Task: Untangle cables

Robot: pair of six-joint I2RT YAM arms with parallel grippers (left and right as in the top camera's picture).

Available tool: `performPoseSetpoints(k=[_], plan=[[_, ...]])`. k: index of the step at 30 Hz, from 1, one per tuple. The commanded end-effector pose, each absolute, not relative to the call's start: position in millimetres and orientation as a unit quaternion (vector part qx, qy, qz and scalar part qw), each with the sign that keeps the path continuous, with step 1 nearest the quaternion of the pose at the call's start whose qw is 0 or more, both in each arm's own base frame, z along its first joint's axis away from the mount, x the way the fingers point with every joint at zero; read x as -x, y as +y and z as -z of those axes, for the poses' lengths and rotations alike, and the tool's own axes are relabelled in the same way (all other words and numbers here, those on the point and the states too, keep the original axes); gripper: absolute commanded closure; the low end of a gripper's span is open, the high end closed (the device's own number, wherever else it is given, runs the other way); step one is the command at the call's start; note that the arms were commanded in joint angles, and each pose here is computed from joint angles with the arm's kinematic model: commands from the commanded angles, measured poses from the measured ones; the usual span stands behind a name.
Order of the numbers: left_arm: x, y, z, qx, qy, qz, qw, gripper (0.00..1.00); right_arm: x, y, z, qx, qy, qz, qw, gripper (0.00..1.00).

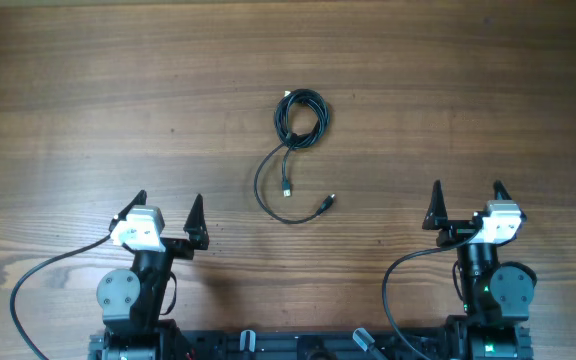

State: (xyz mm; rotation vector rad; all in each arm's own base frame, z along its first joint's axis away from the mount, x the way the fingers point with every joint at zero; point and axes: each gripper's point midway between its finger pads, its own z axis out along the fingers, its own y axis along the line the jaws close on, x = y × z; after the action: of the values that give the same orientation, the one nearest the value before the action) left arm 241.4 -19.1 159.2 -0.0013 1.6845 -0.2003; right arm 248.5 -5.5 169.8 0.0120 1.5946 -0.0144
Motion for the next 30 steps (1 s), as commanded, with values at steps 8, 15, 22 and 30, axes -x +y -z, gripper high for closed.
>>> performPoseSetpoints(k=[8,15,22,30], plan=[[-242.0,-16.5,-157.0,0.005,0.745,0.083,0.662,0.00,-248.6,-7.8,-169.3,-0.009,0.716,0.014,0.698,0.00],[-242.0,-16.5,-157.0,0.005,0.745,0.083,0.662,0.00,-248.6,-7.8,-169.3,-0.009,0.716,0.014,0.698,0.00],[-242.0,-16.5,-157.0,0.005,0.745,0.083,0.662,0.00,-248.6,-7.8,-169.3,-0.009,0.716,0.014,0.698,0.00],[-242.2,-14.6,-156.9,0.003,0.745,0.074,0.663,0.00,-248.6,-7.8,-169.3,-0.009,0.716,0.014,0.698,0.00]])
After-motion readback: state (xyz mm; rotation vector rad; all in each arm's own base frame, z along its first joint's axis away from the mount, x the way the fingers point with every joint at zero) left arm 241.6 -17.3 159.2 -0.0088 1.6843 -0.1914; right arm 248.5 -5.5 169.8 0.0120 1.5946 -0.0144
